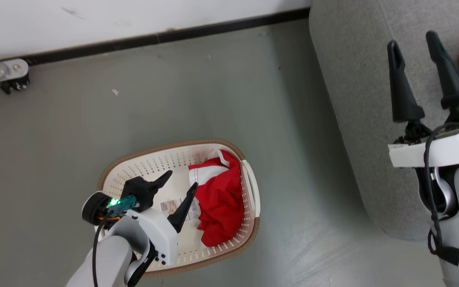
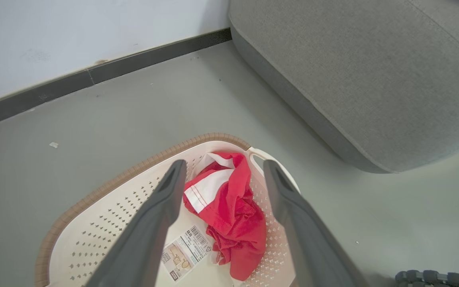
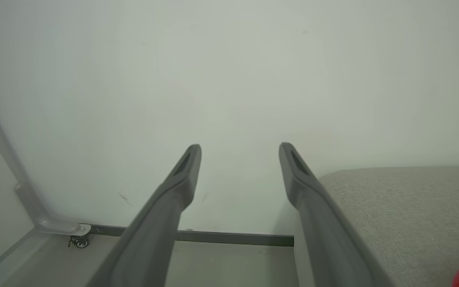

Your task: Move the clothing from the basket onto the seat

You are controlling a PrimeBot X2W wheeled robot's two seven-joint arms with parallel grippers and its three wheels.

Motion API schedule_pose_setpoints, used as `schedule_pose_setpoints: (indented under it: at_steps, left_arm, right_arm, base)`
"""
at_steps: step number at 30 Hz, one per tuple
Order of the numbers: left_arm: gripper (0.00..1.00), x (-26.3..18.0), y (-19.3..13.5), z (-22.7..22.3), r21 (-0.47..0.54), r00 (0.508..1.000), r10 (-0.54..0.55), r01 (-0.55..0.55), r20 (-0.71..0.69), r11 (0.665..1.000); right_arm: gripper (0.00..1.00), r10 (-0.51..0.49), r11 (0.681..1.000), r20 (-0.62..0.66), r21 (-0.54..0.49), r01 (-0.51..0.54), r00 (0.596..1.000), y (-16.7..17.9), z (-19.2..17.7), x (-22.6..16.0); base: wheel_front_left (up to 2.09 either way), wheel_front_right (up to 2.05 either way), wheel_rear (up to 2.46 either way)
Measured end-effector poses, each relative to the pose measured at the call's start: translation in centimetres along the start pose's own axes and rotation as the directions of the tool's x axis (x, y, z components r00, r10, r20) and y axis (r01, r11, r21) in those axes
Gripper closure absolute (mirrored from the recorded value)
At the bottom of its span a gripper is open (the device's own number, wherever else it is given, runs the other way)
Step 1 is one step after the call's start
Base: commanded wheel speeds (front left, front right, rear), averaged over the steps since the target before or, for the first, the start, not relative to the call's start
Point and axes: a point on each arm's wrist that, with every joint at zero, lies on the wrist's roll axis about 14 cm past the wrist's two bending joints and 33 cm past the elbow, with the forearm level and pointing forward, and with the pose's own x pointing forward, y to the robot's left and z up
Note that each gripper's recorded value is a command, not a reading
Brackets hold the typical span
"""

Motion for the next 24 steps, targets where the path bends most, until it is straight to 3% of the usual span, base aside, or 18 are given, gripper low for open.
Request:
schedule_pose_setpoints:
  at_steps: [15,24]
  left_arm:
    - [0.00,4.6,0.0,-5.5,0.091,0.970,-0.104,0.127,-0.218,0.988]
    - [0.00,6.6,-0.2,-8.1,0.086,0.943,-0.144,0.178,-0.301,0.980]
  right_arm:
    - [0.00,0.010,1.000,-0.023,-0.011,-0.010,1.000,-0.2,-3.6,2.9]
    - [0.00,0.012,1.000,-0.047,-0.006,-0.012,0.999,-0.2,-5.9,3.8]
  base:
    - [0.00,0.00,0.00]
    - [0.00,0.00,0.00]
